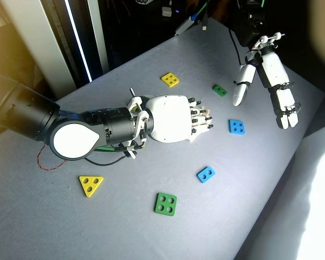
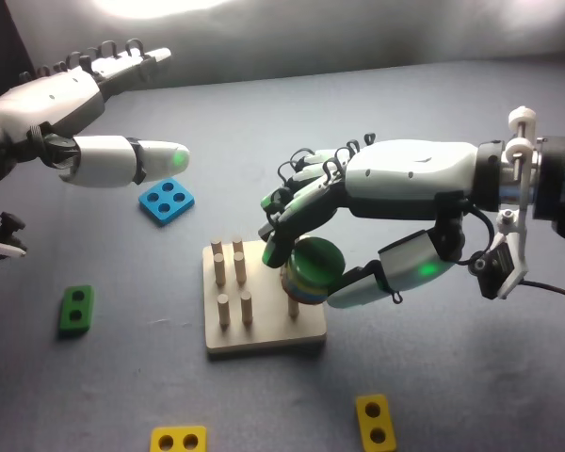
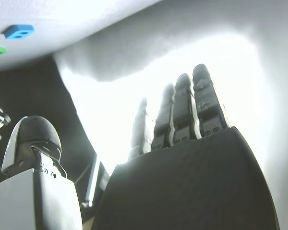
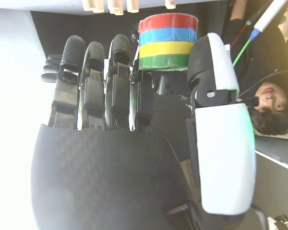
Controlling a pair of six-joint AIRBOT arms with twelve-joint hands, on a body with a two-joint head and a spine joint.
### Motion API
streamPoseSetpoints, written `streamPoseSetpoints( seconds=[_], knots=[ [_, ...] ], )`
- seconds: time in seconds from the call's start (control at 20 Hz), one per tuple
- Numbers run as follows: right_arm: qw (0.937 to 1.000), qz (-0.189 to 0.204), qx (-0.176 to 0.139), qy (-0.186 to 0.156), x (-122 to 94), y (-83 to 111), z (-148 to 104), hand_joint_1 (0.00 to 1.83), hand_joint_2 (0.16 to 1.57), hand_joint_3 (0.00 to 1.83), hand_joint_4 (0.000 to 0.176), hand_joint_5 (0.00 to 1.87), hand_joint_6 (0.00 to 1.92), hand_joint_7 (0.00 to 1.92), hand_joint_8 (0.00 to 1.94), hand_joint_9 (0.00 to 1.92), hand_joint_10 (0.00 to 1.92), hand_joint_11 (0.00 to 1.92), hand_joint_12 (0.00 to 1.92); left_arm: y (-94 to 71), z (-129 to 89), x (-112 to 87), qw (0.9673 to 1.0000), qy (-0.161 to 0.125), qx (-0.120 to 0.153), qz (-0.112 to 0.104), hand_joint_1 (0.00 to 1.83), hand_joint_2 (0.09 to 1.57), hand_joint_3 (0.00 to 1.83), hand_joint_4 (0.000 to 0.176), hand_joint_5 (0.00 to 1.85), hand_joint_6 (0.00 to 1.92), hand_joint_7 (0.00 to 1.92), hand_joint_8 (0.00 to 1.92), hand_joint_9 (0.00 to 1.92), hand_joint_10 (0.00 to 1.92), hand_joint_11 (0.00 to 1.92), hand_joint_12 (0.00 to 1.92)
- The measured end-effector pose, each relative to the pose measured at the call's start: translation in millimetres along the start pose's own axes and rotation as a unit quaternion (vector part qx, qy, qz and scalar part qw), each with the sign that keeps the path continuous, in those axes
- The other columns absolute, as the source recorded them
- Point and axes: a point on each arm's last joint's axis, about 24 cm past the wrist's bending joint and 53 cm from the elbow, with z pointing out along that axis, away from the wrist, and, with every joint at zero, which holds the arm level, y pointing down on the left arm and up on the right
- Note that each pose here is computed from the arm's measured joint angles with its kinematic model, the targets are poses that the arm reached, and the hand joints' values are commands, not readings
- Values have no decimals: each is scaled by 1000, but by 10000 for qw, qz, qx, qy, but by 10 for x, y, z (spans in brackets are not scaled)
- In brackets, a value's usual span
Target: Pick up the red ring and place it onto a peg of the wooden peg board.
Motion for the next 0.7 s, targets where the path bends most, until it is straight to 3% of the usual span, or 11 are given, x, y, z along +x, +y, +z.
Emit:
streamPoseSetpoints(
  seconds=[0.1,0.15,0.25,0.35,0.45,0.6,0.7],
  knots=[
    [9999,-28,-5,112,69,3,29,1020,1224,0,0,777,1320,531,3,195,317,0,793,-3,1,-4,10000,-5,7,6,405,1045,0,147,56,3,0,0,0,0,49,59],
    [9999,-52,-9,151,92,6,40,1006,1228,0,0,770,1332,533,4,192,340,0,923,-1,2,3,10000,3,5,10,404,1041,0,162,59,3,0,0,0,0,36,60],
    [9998,-59,-16,191,117,10,53,1009,1218,0,7,785,1309,533,4,175,412,0,1114,0,2,4,10000,7,3,11,401,1024,1,174,60,0,0,0,0,0,0,134],
    [9997,-94,-41,209,118,36,74,1043,1191,2,0,830,1238,554,8,210,382,0,1139,-1,3,6,10000,8,3,9,418,1021,0,170,74,2,0,0,0,0,0,74],
    [9996,-121,-71,227,120,63,95,1049,1186,0,0,841,1220,574,7,261,267,0,1097,-4,3,9,10000,14,9,20,418,1010,0,175,78,1,0,0,0,0,0,29],
    [9996,-150,-90,242,124,74,118,1049,1191,0,0,833,1231,569,1,299,185,0,1084,-4,3,10,10000,17,9,25,423,1011,0,160,75,0,0,0,0,0,0,0],
    [9994,-236,-90,254,103,85,137,1034,1191,0,0,832,1232,565,0,307,141,0,1025,-3,3,11,10000,18,7,25,409,1010,0,175,81,2,0,0,0,0,1,1]
  ],
)
